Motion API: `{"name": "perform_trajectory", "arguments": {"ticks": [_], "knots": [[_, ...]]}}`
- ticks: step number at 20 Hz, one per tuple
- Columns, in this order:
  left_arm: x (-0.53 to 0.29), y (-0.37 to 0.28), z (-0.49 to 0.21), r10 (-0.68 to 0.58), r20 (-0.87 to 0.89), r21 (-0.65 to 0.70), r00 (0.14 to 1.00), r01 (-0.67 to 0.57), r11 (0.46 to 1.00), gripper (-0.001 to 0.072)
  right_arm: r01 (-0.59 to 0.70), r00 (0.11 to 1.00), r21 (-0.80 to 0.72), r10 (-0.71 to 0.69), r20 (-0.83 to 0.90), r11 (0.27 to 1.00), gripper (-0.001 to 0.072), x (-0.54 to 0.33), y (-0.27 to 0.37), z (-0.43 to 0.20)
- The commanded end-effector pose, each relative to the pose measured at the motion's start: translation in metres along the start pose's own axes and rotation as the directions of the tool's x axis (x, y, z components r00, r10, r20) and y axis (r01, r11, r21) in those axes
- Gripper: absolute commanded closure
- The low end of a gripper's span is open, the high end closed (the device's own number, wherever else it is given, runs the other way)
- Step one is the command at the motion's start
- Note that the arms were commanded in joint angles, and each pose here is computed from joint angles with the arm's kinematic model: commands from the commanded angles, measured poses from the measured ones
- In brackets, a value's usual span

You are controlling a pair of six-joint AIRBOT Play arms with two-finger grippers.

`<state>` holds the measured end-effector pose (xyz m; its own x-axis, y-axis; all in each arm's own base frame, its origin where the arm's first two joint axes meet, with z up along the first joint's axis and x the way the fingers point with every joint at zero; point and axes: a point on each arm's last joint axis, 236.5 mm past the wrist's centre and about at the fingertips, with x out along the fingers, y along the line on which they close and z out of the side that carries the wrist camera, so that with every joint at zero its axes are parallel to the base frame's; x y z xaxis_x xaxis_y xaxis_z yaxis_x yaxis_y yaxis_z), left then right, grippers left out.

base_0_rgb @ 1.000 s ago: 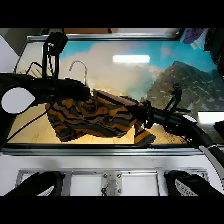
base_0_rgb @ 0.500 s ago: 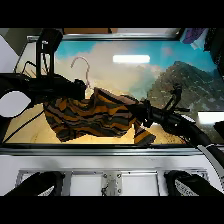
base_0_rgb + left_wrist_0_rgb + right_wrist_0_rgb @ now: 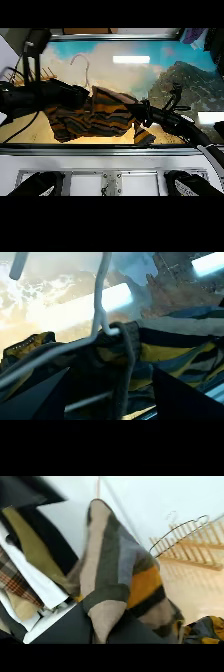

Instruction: Fold the clothes and pants, and hang the long-sleeved shirts on hangers.

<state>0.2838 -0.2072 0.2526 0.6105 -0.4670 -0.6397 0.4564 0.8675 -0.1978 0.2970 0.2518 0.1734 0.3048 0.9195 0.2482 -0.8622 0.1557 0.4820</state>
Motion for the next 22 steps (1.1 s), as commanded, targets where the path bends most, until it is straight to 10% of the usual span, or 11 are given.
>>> {"name": "perform_trajectory", "arguments": {"ticks": [1,15,18,22], "knots": [[-0.009,0.006,-0.009,0.026,-0.029,-0.004,0.999,-0.026,1.000,0.0179,-0.002,1.000,0.001,0.002,0.001,1.000,0.0701,0.000,0.000,0.000],[-0.054,0.079,0.022,0.200,0.139,-0.167,0.970,-0.176,0.970,0.0186,0.102,0.988,-0.084,-0.090,0.128,0.991,0.0702,-0.028,-0.021,0.054],[-0.055,0.093,0.023,0.237,0.139,-0.195,0.962,-0.208,0.959,0.0692,0.222,0.959,-0.179,-0.181,0.218,0.958,0.0702,-0.056,-0.030,0.110],[-0.031,0.097,0.020,0.236,0.086,-0.192,0.968,-0.216,0.957,0.0693,0.482,0.849,-0.292,-0.357,0.390,0.826,0.0702,-0.118,-0.035,0.201]]}}
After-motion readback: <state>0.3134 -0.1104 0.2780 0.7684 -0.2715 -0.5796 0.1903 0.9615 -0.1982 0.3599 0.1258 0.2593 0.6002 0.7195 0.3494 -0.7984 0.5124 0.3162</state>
